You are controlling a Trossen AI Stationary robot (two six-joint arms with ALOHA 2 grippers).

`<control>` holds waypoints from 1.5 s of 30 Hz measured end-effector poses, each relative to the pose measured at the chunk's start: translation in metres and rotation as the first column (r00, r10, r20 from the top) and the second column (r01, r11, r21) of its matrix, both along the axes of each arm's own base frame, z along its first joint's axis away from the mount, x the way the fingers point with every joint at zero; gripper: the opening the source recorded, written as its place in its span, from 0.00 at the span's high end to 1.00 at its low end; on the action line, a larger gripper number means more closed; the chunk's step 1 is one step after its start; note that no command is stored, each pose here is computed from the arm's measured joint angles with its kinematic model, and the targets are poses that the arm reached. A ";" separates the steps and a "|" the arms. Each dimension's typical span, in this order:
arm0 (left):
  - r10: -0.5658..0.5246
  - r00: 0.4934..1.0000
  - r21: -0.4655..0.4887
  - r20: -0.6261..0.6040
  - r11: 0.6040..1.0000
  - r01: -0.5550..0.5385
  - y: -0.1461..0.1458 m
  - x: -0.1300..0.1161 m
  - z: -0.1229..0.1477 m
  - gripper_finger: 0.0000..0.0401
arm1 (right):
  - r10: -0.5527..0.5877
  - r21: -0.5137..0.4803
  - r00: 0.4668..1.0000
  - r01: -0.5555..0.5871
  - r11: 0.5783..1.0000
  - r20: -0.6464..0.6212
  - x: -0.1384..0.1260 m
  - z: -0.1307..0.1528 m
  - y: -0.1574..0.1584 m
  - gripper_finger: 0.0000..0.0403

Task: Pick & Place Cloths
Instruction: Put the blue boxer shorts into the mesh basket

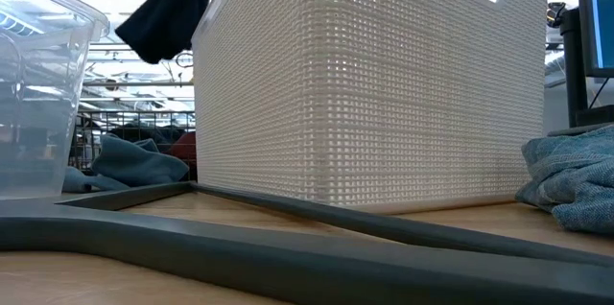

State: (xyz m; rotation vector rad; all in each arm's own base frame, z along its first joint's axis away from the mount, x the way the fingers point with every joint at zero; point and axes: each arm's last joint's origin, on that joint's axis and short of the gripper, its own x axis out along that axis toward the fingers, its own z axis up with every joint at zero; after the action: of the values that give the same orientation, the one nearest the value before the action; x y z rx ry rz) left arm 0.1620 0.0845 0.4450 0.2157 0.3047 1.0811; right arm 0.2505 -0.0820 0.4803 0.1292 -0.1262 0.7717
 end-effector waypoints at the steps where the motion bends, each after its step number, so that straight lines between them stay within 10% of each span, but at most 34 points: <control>1: 0.012 1.000 -0.003 -0.011 1.000 -0.012 0.004 0.001 -0.001 0.96 | -0.006 -0.010 1.000 0.006 1.000 0.008 -0.006 -0.001 0.002 1.00; 29: -0.122 0.748 -0.310 -0.652 0.943 -0.116 0.130 0.017 -0.099 0.96 | -0.308 0.056 0.941 0.303 0.951 0.142 -0.096 -0.055 0.036 1.00; 45: -0.335 0.731 -0.588 -0.594 0.801 -0.111 0.142 0.021 -0.173 0.96 | -0.306 0.069 0.944 0.299 0.952 0.124 -0.094 -0.056 0.036 1.00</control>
State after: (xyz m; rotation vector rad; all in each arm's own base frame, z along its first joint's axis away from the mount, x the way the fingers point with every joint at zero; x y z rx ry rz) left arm 0.1825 0.2266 0.2725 0.0520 1.2712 0.6860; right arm 0.1565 -0.0463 0.4240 0.1023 -0.2856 0.4692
